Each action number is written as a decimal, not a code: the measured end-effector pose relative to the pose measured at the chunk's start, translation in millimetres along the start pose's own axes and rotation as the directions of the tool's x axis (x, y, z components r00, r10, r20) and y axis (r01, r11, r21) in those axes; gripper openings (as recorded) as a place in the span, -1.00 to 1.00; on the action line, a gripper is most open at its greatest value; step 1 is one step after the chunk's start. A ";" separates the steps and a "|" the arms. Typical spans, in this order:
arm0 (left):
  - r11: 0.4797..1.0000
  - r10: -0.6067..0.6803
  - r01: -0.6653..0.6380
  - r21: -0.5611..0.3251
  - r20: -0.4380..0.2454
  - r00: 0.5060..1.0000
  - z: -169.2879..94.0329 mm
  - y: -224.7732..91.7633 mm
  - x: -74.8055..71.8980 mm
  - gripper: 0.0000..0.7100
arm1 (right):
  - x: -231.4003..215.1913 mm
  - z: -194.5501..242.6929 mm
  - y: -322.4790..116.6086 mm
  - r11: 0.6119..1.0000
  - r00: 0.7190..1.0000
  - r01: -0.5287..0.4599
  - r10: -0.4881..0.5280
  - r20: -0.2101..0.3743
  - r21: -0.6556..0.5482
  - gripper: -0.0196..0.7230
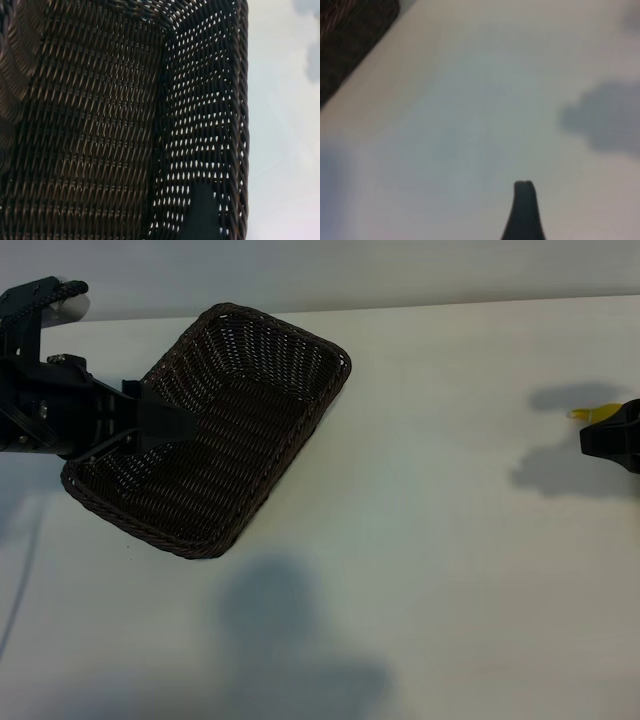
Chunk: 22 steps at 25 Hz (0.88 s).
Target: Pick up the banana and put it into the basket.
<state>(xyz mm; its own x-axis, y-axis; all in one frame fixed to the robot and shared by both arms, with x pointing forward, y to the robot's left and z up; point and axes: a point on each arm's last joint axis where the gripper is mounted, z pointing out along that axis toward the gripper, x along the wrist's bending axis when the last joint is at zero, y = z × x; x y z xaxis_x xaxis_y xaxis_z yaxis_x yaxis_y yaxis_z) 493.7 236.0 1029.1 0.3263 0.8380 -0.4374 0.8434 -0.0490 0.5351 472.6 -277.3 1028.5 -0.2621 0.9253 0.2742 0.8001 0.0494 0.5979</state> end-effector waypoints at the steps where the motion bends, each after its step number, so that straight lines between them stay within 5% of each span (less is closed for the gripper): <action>1: 1.000 0.002 -0.002 -0.001 -0.001 1.000 0.0 0.1 0.1 0.68 | 0.0 0.0 0.0 1.000 1.000 0.000 0.000 0.000 0.000 0.60; 6: 1.000 -0.013 0.013 -0.015 -0.012 1.000 0.0 1.4 1.1 0.68 | 0.0 0.0 0.0 1.000 1.000 0.000 0.000 0.000 0.000 0.60; 10: 0.978 -0.206 0.206 0.021 0.009 0.978 0.0 -1.7 -1.2 0.68 | 0.0 0.0 0.0 1.000 1.000 0.000 0.000 0.000 0.000 0.60; 15: 0.799 -0.594 0.597 0.070 -0.066 0.802 -0.5 -8.6 1.1 0.68 | 0.0 0.0 0.0 1.000 1.000 0.000 0.000 0.000 0.000 0.60; 22: 0.614 -0.752 0.789 -0.013 -0.314 0.580 -5.0 -21.5 18.6 0.68 | 0.0 0.0 0.0 1.000 1.000 -0.001 0.001 0.000 0.000 0.60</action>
<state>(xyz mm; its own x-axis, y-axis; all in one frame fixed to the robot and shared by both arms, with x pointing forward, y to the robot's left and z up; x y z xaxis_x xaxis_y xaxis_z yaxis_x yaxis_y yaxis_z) 479.6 255.3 1013.1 -0.5791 0.6932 -0.4292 0.7698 0.6383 -0.0077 472.6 -277.3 1028.5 -0.2612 0.9253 0.2748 0.8003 0.0485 0.5976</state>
